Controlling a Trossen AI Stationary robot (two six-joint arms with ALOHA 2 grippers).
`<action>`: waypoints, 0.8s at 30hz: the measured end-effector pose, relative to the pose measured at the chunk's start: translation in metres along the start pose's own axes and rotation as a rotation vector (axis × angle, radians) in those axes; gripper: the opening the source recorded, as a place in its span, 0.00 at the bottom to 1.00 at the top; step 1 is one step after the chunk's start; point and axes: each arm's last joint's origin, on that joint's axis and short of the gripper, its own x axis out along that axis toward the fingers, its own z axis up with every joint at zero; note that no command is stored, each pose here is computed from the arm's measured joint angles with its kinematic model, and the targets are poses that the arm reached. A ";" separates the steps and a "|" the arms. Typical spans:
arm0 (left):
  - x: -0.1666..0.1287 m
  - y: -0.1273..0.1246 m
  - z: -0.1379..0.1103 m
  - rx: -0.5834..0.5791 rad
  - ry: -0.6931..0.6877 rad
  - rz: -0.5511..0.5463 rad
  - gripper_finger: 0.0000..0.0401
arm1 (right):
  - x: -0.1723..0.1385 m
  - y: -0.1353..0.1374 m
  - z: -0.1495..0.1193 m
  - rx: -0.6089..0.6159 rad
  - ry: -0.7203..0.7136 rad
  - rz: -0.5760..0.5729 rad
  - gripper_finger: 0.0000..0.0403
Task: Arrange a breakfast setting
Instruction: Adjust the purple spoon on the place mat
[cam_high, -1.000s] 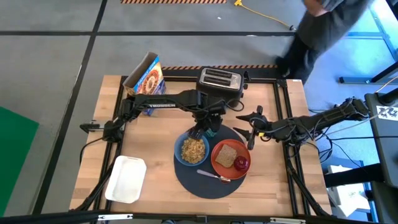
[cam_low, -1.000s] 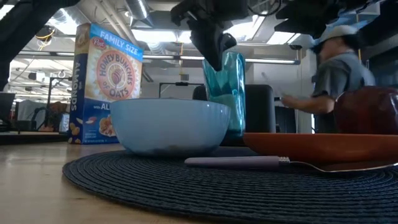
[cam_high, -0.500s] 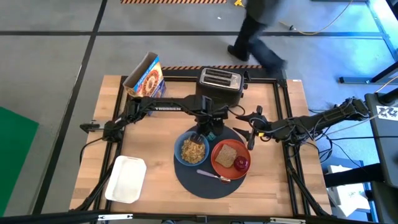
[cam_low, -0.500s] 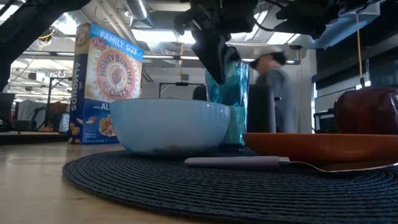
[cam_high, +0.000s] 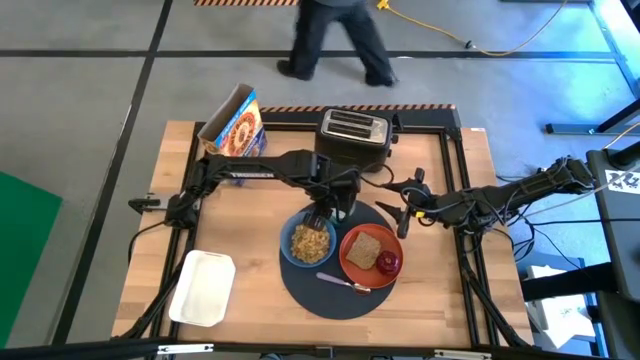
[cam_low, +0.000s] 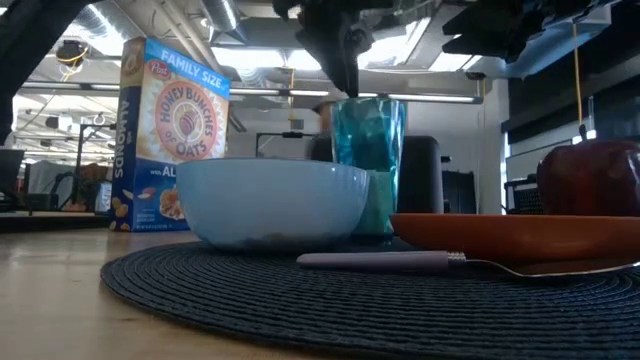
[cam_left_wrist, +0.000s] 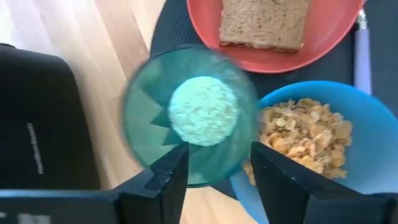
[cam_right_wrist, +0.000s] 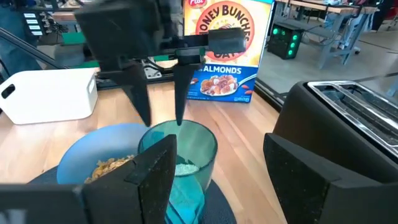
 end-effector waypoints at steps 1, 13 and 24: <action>-0.005 -0.003 0.000 -0.007 -0.003 -0.001 0.43 | 0.000 0.000 0.000 0.001 -0.001 0.001 0.57; -0.035 -0.095 0.028 -0.194 -0.130 -0.013 0.46 | -0.008 -0.005 0.004 0.028 -0.019 0.009 0.57; 0.053 -0.177 0.044 -0.239 -0.445 -0.025 0.45 | -0.014 -0.008 0.004 0.078 -0.009 0.020 0.57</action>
